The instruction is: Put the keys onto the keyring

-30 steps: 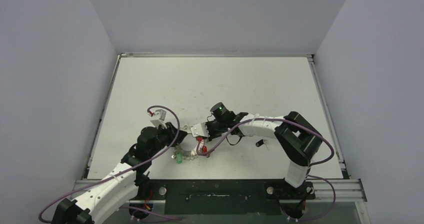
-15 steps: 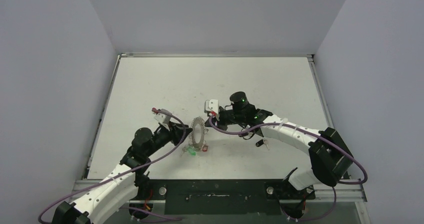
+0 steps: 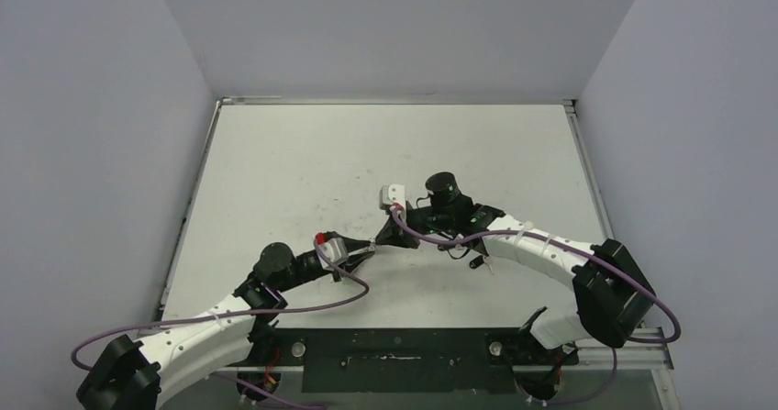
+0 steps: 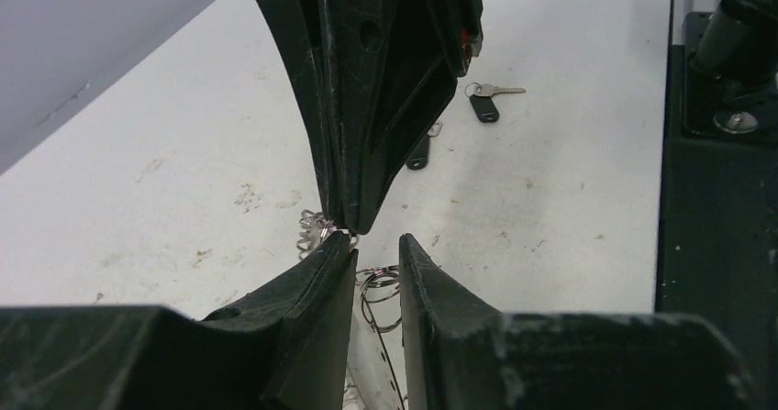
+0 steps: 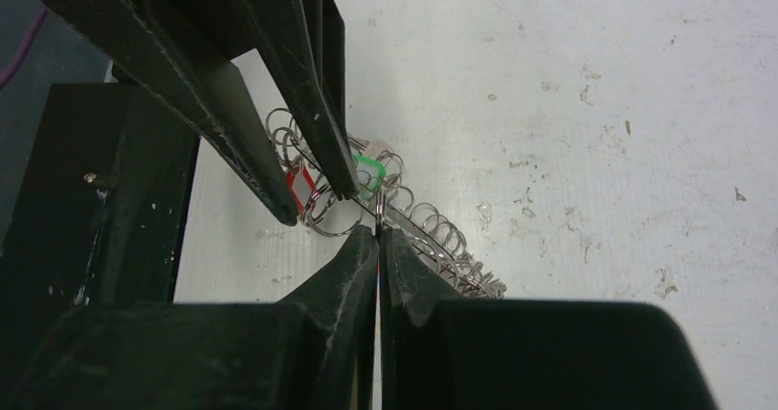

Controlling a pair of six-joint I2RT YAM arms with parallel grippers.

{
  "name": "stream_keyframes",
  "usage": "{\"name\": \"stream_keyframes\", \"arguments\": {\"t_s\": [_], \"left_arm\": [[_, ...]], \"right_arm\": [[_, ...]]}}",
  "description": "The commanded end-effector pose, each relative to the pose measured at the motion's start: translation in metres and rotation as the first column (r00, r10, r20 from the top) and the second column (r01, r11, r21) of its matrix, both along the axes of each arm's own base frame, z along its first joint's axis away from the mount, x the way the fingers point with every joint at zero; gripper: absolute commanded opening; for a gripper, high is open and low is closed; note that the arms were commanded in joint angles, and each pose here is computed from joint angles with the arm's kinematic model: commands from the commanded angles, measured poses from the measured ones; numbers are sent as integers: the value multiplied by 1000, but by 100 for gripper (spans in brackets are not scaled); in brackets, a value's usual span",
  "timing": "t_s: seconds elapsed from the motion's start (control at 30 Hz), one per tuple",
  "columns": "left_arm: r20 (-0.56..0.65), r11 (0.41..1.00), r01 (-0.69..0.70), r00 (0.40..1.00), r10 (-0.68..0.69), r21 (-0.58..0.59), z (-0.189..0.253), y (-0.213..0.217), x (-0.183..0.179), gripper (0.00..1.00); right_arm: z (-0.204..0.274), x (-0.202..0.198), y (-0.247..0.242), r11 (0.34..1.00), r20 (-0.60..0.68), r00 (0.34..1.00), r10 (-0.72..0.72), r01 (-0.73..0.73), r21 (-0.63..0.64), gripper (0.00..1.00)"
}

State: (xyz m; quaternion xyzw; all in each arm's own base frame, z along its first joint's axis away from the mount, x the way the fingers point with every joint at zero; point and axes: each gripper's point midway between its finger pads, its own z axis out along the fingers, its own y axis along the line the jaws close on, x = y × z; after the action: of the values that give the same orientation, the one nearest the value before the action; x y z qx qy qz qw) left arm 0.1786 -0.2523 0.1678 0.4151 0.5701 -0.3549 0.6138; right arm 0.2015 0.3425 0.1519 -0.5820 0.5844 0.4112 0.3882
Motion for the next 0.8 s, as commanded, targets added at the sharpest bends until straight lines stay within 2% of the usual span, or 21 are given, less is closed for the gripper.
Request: {"name": "stream_keyframes", "arguments": {"t_s": [0.0,0.2,0.37,0.5,0.77], "left_arm": [[183,1000,-7,983,9,-12,19,0,5,22],[200,998,-48,978,57,-49,33,11,4,24],[173,997,-73,982,75,-22,29,19,3,26],[140,999,-52,989,50,12,21,19,0,26],[85,997,16,996,-22,72,1,8,-3,33]], "right_arm": [[31,-9,4,993,72,995,70,-77,94,0],[28,-12,0,992,92,991,100,-107,73,0],[30,-14,-1,989,107,987,122,-131,75,0],[32,-16,-1,986,116,984,137,-147,80,0],[37,-18,-1,983,119,982,147,-158,90,0]]}}
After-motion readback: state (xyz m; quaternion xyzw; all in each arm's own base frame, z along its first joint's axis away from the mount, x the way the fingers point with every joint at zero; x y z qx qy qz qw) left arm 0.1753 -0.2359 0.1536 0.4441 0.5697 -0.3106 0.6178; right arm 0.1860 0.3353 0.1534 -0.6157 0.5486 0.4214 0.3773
